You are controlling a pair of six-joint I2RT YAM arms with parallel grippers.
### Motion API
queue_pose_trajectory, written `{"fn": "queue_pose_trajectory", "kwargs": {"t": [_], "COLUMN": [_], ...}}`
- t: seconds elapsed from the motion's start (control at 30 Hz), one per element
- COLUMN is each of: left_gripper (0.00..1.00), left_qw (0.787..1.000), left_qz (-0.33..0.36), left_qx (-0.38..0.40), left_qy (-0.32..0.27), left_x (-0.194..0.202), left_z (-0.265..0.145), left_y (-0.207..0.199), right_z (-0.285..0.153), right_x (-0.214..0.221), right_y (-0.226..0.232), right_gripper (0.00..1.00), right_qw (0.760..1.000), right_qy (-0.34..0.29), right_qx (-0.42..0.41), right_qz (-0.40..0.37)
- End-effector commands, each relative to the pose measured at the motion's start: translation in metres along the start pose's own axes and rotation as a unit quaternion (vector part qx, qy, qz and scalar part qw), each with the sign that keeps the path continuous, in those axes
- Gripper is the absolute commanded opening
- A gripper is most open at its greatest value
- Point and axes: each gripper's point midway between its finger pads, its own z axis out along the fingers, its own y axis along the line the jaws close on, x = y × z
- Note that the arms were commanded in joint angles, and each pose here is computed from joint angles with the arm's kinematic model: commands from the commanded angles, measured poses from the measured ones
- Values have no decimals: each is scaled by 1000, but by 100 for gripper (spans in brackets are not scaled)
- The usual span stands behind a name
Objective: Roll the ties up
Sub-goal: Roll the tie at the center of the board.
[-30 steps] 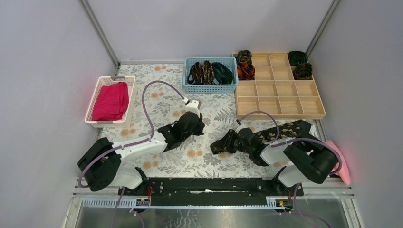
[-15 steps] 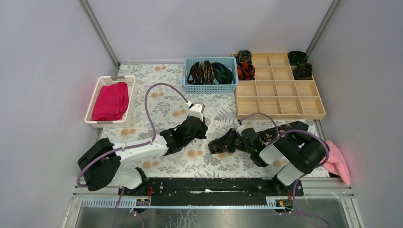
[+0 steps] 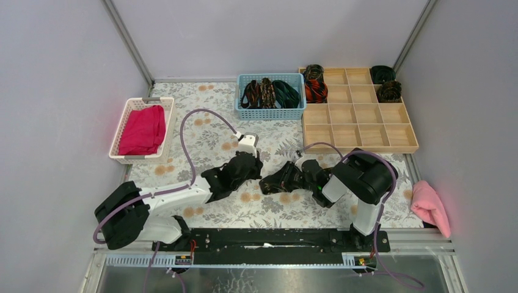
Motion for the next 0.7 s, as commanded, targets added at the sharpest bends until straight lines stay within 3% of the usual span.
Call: {"fn": "queue_pose_trajectory", "kwargs": {"t": [0.0, 0.4, 0.67], "left_gripper": [0, 0, 0], "left_qw": [1000, 994, 993], "left_qz": [-7, -21, -21], "left_qx": [25, 104, 113], "left_qy": [2, 24, 30], "left_x": [13, 57, 70], "left_z": [-2, -18, -20], "left_y": [-6, -28, -26], "right_z": [-6, -17, -22], "right_x": [1, -3, -10], "right_y": [-9, -31, -33], "right_gripper": [22, 25, 41], "right_qw": [1000, 998, 993], "right_qy": [-7, -29, -38], "right_qx": [4, 62, 98], "right_qz": [5, -14, -46]}}
